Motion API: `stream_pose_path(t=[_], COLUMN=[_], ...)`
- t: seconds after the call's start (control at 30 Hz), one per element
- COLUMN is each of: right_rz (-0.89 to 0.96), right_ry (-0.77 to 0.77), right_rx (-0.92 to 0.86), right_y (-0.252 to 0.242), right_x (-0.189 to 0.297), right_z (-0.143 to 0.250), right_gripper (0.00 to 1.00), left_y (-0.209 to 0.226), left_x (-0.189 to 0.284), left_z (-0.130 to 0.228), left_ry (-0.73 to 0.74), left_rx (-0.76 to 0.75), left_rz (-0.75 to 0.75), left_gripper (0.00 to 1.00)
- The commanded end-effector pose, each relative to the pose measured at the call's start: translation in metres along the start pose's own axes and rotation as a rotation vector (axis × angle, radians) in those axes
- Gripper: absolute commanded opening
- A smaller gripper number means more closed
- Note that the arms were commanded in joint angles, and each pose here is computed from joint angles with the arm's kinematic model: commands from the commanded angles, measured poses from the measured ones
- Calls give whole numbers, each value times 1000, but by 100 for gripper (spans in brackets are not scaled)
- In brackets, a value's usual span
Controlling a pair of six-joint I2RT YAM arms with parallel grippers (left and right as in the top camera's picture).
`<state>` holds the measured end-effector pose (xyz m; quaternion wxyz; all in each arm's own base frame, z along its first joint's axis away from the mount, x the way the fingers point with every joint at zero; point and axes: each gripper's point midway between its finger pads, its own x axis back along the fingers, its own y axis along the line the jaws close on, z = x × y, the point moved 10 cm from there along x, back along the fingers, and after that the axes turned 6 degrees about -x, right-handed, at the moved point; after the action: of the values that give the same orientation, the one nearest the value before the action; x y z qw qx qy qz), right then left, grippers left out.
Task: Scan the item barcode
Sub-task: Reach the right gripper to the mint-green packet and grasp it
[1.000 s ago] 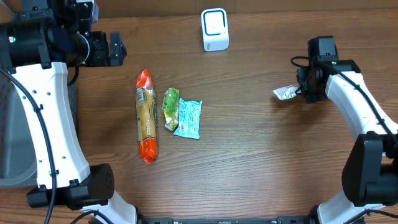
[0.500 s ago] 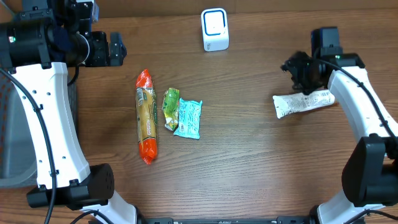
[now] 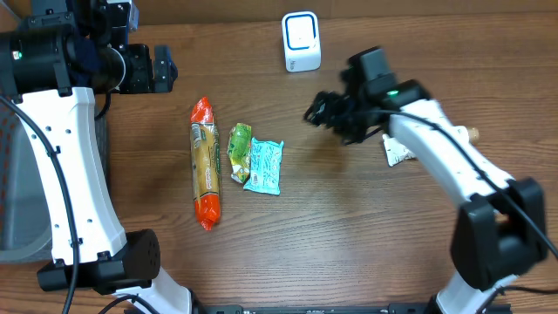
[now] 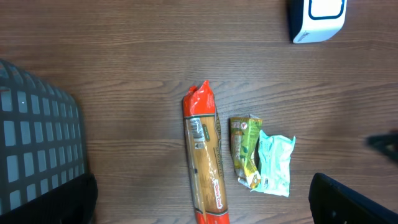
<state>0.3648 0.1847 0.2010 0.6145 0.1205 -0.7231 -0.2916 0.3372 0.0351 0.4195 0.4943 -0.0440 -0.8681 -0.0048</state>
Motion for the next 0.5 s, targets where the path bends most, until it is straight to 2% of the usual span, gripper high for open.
stream_pose_path(t=[0.0, 0.17, 0.47], right_rz=[-25, -59, -99], right_ry=[118, 207, 231], right_rx=[62, 68, 111], right_y=[5, 3, 1], right_x=[-32, -68, -115], right_z=[11, 18, 21], right_gripper=[80, 81, 78], left_y=[0, 0, 0], left_x=[10, 10, 10], left_z=[0, 0, 0], left_ry=[-31, -31, -31], left_rx=[-19, -19, -19], left_rz=[0, 0, 0], left_gripper=[100, 100, 99])
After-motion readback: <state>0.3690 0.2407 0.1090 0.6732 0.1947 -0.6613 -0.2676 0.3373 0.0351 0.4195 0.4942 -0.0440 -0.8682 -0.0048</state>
